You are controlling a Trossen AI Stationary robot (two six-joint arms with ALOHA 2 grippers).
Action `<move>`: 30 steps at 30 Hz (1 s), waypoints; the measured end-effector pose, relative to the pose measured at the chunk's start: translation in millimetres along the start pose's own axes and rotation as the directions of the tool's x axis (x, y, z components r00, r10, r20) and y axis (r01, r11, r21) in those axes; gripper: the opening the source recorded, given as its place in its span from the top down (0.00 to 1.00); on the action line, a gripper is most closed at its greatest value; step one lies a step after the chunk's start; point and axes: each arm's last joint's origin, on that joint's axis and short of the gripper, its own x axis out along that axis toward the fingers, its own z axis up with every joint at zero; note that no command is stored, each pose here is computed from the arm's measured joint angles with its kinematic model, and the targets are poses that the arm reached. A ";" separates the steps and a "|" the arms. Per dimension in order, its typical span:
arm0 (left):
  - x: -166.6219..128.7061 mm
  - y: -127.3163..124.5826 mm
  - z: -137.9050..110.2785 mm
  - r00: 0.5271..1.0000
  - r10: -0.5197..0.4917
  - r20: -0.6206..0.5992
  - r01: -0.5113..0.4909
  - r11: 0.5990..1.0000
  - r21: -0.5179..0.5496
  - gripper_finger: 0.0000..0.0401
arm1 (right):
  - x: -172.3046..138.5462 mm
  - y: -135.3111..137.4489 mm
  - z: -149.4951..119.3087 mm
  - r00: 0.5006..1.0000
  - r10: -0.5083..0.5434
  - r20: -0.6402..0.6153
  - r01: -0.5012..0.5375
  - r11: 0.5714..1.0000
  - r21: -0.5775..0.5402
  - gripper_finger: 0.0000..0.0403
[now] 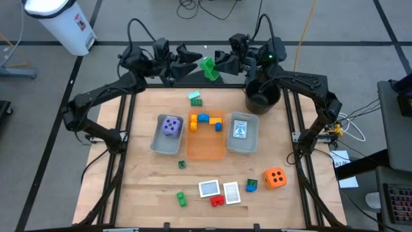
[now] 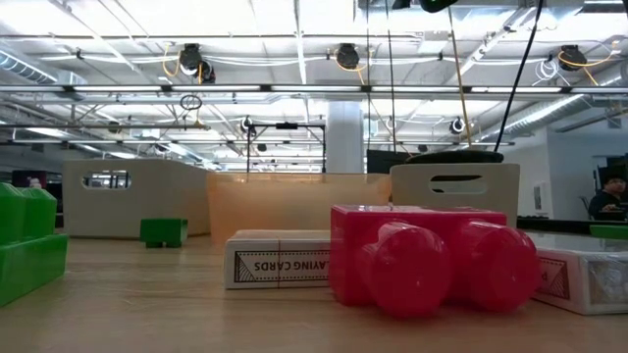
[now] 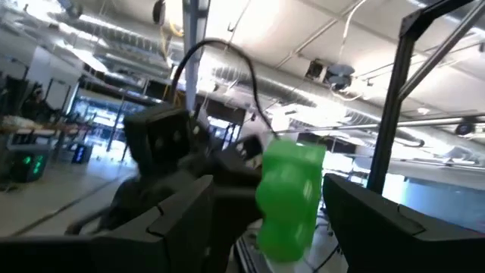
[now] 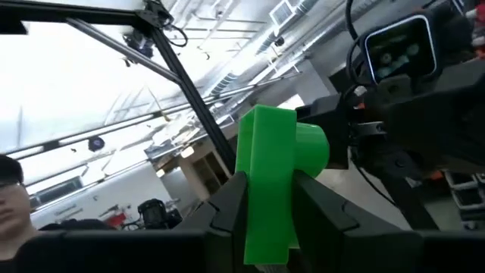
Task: Pick & Place Toys
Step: Put the green game piece into the orange bin
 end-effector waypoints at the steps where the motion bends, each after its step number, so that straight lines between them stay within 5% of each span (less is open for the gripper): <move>1: 4.3 0.4 2.2 1.000 -0.007 0.004 0.007 1.000 0.002 0.36 | 0.0 0.6 0.3 1.000 0.004 0.002 -0.004 1.000 -0.001 0.81; 17: 38.8 -0.8 4.1 0.994 -0.105 -0.014 0.105 0.994 -0.004 0.36 | -0.6 13.9 5.9 0.995 0.085 0.062 -0.086 0.996 0.024 0.82; 30: 38.4 -5.8 7.1 0.981 -0.193 -0.024 0.193 0.981 0.004 0.36 | -0.1 16.7 5.5 0.993 0.107 0.044 -0.110 0.991 0.080 0.81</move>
